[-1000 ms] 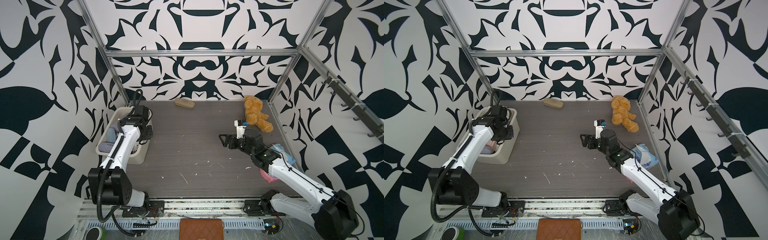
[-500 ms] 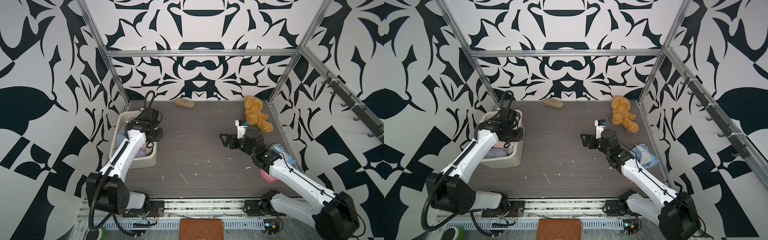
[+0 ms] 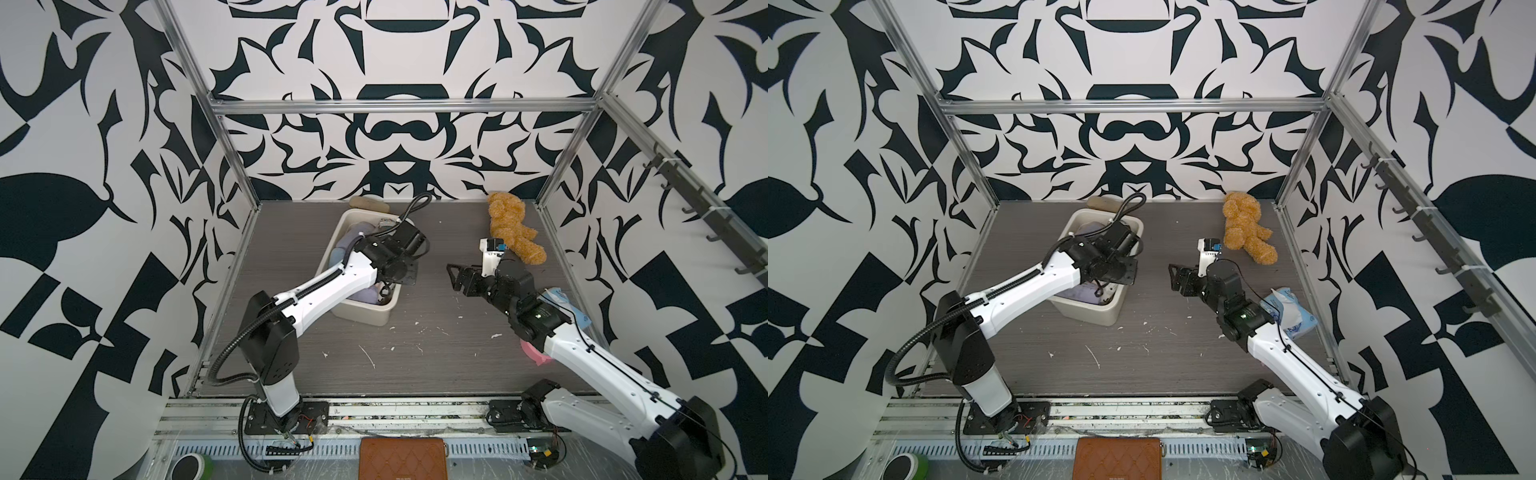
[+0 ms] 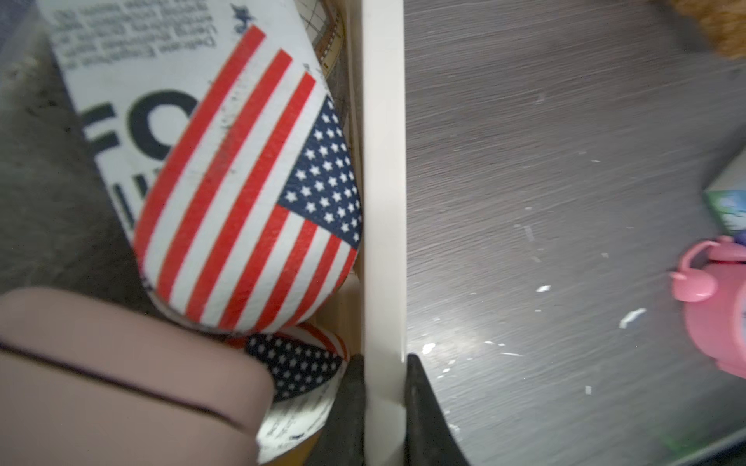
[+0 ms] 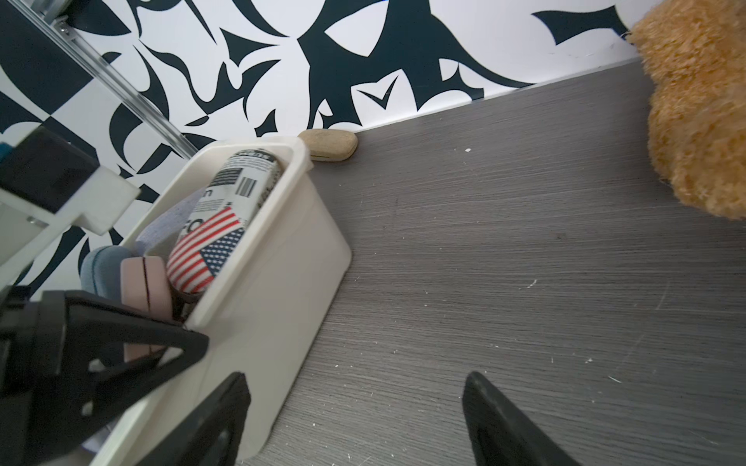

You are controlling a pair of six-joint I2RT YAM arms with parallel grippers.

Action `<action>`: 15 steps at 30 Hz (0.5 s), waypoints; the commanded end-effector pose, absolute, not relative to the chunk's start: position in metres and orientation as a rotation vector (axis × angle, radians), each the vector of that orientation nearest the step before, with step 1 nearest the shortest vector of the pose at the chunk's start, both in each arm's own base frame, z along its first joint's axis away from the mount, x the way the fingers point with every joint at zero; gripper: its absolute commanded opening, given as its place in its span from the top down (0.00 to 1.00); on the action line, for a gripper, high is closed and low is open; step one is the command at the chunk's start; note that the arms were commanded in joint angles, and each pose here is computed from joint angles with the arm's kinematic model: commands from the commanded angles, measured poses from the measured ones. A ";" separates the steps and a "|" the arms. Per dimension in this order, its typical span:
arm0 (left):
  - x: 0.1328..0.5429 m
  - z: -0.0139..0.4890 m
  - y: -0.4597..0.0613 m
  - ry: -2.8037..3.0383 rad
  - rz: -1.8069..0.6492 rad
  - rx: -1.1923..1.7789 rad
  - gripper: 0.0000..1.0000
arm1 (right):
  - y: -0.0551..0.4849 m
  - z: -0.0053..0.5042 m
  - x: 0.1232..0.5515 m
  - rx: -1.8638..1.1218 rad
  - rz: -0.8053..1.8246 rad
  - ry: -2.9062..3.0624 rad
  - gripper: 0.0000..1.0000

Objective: Put the glasses cases into the storage boxes
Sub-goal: Move the storage box to the center of the board.

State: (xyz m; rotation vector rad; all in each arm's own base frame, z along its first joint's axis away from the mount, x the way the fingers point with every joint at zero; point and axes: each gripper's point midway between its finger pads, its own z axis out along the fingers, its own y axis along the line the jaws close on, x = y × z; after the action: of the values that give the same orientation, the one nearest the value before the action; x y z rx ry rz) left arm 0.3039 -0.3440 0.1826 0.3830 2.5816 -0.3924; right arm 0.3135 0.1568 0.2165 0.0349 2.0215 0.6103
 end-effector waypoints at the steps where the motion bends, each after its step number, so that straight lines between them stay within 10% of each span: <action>1: 0.300 0.228 -0.430 2.413 -0.769 0.374 1.00 | 0.142 0.224 0.316 0.094 0.555 1.983 0.14; 4: 0.295 0.237 -0.459 2.379 -0.827 0.413 0.99 | 0.131 0.226 0.315 0.131 0.510 1.972 0.13; 8: 0.301 0.258 -0.473 2.291 -0.888 0.426 0.66 | 0.123 0.230 0.313 0.152 0.495 1.956 0.13; 15: 0.288 0.354 -0.450 2.074 -0.904 0.615 0.39 | 0.122 0.250 0.302 0.128 0.542 1.856 0.16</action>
State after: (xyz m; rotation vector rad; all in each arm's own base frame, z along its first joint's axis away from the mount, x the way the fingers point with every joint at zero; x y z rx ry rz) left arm 0.3066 -0.4519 0.2556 0.5245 2.3205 -0.7439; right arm 0.3095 0.1074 0.2438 0.1965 1.8904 0.4639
